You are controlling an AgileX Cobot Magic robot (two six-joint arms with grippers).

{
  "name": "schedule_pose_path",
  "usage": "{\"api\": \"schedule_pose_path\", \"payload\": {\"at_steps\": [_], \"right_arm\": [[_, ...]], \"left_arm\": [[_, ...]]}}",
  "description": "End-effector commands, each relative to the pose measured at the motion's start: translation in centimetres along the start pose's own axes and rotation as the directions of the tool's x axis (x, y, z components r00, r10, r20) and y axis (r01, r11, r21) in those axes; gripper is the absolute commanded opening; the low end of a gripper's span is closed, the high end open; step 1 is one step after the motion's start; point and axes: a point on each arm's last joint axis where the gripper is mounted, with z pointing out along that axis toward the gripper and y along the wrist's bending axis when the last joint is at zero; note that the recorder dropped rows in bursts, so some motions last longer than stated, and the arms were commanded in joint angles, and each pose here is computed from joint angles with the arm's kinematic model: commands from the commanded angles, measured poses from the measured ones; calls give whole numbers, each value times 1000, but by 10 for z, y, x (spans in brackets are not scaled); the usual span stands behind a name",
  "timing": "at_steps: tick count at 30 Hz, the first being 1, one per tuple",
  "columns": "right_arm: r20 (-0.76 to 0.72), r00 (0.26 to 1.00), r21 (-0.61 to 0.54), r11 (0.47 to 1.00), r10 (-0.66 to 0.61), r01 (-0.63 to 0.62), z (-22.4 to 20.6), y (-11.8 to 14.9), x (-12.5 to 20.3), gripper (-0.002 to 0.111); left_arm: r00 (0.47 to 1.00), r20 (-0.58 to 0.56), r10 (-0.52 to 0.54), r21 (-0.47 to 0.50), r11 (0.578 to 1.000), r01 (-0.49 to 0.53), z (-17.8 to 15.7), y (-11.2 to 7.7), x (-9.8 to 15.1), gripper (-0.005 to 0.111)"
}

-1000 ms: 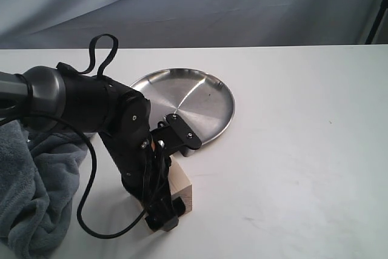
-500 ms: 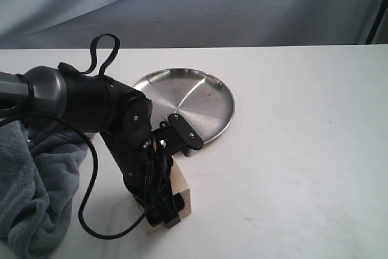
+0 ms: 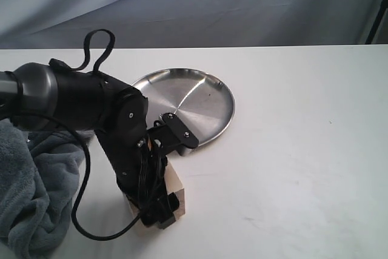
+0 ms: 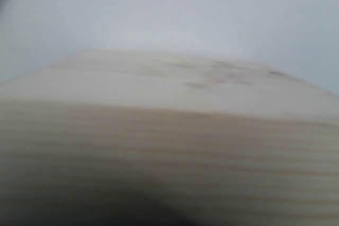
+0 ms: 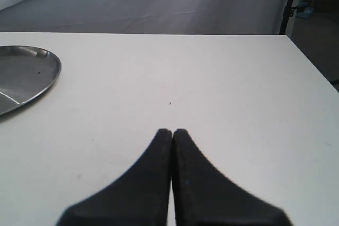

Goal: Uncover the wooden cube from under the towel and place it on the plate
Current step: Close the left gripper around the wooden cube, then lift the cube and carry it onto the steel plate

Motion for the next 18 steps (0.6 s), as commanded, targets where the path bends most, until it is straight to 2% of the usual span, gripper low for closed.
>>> {"api": "schedule_pose_path", "payload": {"at_steps": [1, 4, 7, 10, 16, 18], "right_arm": [[1, 1000, 0, 1000, 10, -10, 0, 0, 1, 0], [1, 1000, 0, 1000, 10, -10, 0, 0, 1, 0], [1, 1000, 0, 1000, 10, -10, 0, 0, 1, 0], [1, 1000, 0, 1000, 10, -10, 0, 0, 1, 0], [1, 1000, 0, 1000, 10, -10, 0, 0, 1, 0], [1, 1000, 0, 1000, 10, -10, 0, 0, 1, 0]], "left_arm": [[997, 56, -54, -12, 998, 55, -23, -2, 0, 1], [997, 10, -77, 4, 997, 77, -34, -5, 6, 1], [996, -23, -81, 15, 997, 81, -45, -5, 2, 1], [985, 61, -159, 4, 987, 159, -68, -1, -18, 1], [980, 145, -135, -40, 989, 143, -112, 5, -42, 1], [977, 135, -167, -86, 980, 180, -120, 10, -45, 1]]}}
